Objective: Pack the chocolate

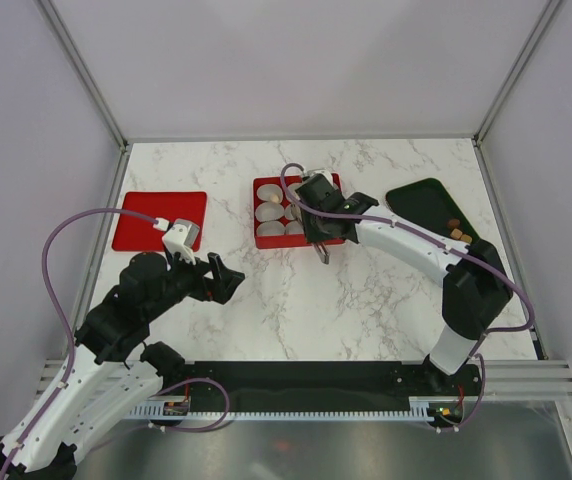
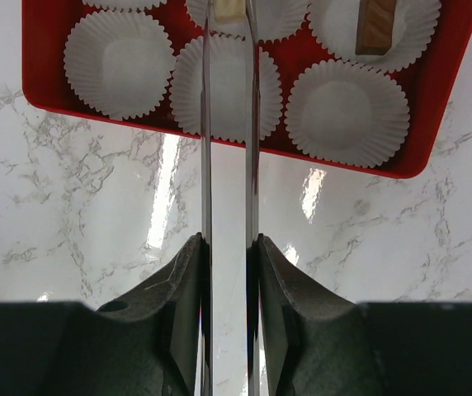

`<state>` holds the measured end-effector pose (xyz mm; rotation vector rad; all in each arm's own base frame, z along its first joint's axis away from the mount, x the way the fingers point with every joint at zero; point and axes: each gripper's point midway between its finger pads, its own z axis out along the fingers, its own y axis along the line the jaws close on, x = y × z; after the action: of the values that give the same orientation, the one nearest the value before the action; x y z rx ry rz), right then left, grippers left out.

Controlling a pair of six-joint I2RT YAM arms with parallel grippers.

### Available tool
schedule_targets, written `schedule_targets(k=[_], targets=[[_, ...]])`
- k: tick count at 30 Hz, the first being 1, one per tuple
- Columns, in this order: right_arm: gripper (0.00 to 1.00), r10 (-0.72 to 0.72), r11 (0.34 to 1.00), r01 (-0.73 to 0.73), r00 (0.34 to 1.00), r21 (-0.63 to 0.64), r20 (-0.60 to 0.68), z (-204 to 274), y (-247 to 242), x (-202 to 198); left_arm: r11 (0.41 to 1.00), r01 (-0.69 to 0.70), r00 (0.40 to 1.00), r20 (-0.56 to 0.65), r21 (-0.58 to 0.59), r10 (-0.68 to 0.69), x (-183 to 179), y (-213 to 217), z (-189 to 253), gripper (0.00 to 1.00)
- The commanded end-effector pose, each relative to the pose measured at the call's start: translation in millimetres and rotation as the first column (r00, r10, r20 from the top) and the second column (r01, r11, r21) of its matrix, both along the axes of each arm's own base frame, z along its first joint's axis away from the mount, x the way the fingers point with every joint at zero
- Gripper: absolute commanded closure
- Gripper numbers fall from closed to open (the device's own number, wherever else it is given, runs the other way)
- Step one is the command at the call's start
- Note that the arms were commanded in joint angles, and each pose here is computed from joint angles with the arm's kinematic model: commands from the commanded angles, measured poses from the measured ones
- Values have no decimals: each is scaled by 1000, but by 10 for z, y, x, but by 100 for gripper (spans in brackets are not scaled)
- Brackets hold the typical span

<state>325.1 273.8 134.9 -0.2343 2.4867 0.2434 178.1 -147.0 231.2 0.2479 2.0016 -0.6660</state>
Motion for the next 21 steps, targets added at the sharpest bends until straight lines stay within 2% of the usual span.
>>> schedule_targets(k=[1, 11, 21], targets=[[64, -28, 999, 24, 995, 45, 94, 244, 154, 198, 1000, 2, 1000, 6, -10, -2, 6, -17, 15, 0], [61, -34, 999, 33, 995, 13, 98, 166, 121, 224, 1000, 1, 1000, 5, -8, -1, 7, -15, 15, 0], [53, -32, 999, 31, 994, 13, 107, 183, 135, 242, 1000, 2, 1000, 1, -6, -2, 12, -21, 2, 0]])
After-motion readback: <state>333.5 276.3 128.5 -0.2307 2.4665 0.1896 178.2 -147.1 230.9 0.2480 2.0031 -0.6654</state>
